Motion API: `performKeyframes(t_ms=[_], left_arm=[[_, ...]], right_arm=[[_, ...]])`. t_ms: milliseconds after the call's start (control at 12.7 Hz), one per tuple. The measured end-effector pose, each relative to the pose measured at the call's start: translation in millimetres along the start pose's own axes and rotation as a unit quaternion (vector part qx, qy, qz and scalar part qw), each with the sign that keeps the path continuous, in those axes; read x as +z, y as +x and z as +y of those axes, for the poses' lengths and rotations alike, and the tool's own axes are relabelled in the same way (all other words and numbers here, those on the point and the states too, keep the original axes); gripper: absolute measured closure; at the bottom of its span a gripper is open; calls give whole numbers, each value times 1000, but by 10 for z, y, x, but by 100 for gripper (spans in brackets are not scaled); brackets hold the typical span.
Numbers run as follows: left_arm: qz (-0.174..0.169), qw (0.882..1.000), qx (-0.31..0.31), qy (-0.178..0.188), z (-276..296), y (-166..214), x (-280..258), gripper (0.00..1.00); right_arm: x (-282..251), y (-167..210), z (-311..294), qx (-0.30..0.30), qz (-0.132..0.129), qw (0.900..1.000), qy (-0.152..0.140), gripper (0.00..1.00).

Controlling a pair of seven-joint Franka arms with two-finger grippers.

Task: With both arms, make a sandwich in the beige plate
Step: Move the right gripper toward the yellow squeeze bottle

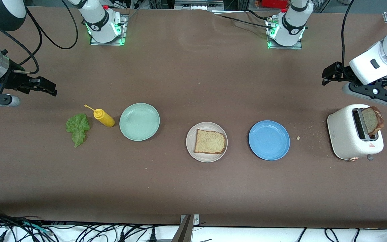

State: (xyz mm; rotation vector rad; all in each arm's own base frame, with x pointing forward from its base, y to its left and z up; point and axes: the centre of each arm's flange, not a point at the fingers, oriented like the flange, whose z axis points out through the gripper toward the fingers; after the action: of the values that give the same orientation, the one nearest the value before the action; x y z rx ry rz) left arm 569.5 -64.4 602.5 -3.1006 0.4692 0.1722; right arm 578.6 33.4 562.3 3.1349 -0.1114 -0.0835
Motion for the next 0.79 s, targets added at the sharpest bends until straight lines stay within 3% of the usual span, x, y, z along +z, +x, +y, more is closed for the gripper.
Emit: performKeyframes(t_ms=[473, 788], left_arm=[[21, 1000, -8, 7, 76, -108, -125, 0], [28, 999, -28, -8, -50, -275, -174, 0]], right_arm=[[93, 36, -64, -9, -7, 1000, -1, 0], [94, 19, -186, -22, -7, 1000, -1, 0]])
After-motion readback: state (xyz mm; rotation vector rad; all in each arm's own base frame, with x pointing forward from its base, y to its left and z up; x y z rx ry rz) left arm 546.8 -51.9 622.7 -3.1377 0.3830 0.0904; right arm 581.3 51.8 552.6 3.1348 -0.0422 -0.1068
